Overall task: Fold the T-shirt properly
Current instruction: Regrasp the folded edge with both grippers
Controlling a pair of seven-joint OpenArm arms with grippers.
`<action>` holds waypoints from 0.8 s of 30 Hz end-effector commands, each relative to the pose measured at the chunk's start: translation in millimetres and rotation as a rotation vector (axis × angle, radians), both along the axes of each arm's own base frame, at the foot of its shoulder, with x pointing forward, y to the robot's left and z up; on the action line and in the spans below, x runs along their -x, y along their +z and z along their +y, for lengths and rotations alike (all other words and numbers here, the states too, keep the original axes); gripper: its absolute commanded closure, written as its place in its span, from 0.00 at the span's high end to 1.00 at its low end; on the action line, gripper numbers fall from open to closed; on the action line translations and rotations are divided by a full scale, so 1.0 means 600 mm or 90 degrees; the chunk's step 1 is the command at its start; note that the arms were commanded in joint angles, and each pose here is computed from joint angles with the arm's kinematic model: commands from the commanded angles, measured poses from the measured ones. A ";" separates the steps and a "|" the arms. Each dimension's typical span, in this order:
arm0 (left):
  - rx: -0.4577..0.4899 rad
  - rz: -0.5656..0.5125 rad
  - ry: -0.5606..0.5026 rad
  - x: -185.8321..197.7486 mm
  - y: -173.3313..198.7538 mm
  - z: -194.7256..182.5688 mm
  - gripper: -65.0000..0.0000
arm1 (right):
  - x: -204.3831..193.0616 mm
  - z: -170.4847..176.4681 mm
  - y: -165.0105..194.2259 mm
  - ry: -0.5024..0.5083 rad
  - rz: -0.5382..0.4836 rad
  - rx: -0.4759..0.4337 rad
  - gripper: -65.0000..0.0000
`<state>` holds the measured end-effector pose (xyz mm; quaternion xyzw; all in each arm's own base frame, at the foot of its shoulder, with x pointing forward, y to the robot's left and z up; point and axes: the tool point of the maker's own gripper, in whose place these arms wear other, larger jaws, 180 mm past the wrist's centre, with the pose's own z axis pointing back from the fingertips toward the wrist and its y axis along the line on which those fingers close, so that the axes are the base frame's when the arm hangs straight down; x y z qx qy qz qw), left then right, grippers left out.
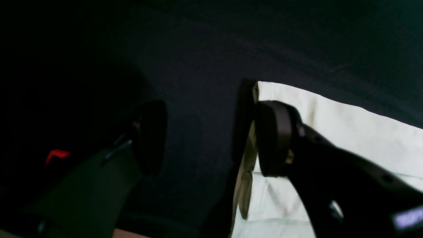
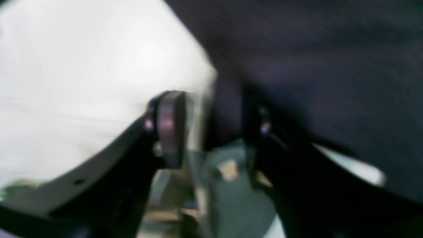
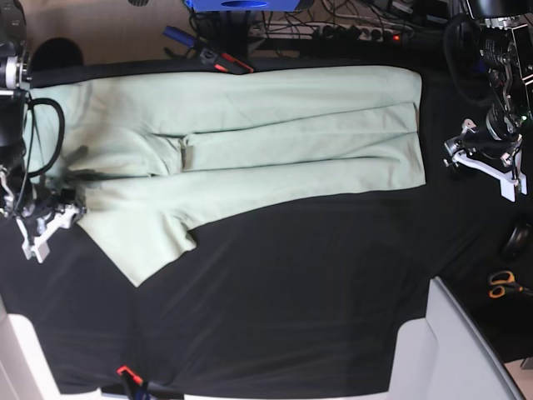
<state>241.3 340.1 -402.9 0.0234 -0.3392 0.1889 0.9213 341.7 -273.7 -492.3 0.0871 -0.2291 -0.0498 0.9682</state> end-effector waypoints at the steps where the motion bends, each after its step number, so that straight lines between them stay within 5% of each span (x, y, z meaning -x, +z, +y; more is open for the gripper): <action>1: -0.016 -0.024 -0.002 -0.013 0.021 0.013 0.63 | -0.027 -0.004 0.023 0.002 -0.028 0.003 0.32; 8: -0.016 -0.024 -0.003 -0.014 0.021 0.012 0.63 | -0.028 0.005 0.020 0.006 -0.026 0.002 0.27; 12: -0.018 -0.023 -0.003 -0.013 0.021 0.013 0.63 | -0.028 0.005 0.020 0.004 -0.027 0.001 0.00; 18: -0.006 -0.035 -0.001 -0.029 0.024 0.007 0.66 | -0.028 0.005 0.020 0.004 -0.027 0.001 0.00; 24: 0.050 -0.023 -0.002 -0.077 0.040 -0.021 0.92 | -0.029 0.005 0.020 0.003 -0.028 0.001 0.00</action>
